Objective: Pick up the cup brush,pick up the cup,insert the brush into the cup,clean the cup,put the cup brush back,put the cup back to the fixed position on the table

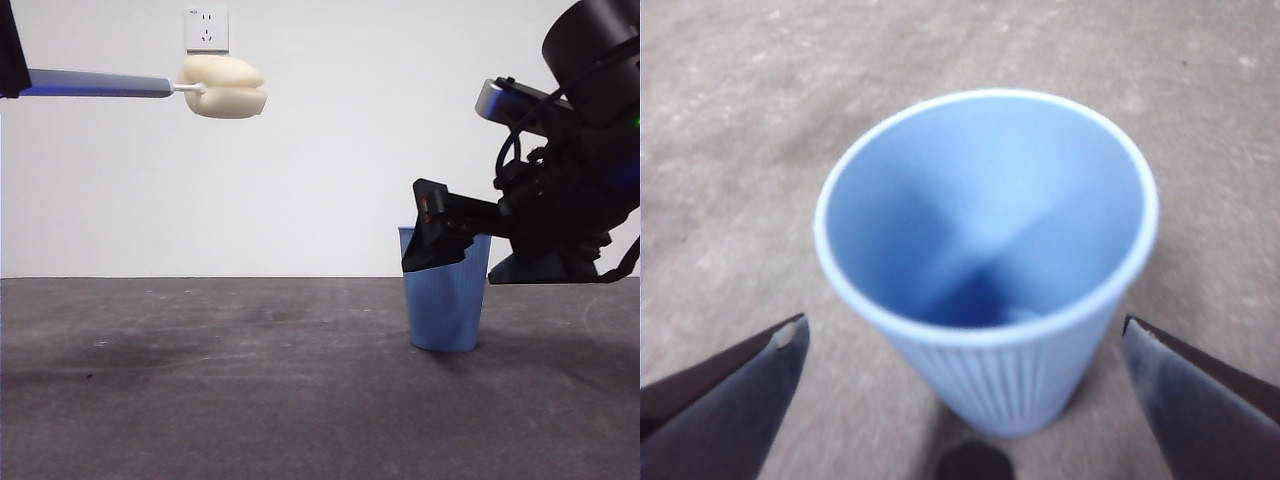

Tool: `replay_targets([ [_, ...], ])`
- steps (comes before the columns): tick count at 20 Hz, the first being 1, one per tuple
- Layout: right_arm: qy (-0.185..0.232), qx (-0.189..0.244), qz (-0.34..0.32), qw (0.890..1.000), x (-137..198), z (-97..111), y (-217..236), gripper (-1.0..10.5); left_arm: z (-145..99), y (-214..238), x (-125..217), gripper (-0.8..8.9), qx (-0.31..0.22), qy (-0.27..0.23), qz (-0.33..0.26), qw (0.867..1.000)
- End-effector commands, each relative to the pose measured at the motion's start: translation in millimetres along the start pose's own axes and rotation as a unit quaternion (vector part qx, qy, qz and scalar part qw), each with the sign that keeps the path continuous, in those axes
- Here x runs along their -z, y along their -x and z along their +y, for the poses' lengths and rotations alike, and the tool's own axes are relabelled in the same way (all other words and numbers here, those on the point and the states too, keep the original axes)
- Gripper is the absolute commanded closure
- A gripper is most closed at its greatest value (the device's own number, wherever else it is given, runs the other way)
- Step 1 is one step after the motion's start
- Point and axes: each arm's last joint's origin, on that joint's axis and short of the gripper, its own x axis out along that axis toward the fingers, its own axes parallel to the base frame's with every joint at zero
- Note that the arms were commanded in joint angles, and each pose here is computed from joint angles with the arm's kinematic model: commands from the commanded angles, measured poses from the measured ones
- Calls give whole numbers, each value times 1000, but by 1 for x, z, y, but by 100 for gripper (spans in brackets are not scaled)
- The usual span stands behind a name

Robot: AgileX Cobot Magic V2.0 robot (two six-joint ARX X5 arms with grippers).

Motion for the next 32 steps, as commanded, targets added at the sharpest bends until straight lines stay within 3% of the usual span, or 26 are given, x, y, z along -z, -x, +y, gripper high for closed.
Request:
replay_targets([
  [1,1,2,-2,1000,8,-3,-7,349,-1,1,0,826,2,-2,-3,1000],
  [7,-2,1,-34,999,12,-4,-18,370,-1,1,0,826,2,-2,-3,1000],
  [19,-2,1,-46,999,13,-5,-20,962,0,1,1,826,1,-2,2,1000],
  [23,2,-2,-41,999,2,-2,-9,959,0,1,2,826,-2,-33,9,999],
  [29,92,13,42,995,-28,12,42,959,0,-3,2,826,-1,-120,21,993],
  [32,147,23,119,982,-38,24,61,959,-1,-11,0,826,0,-167,45,985],
])
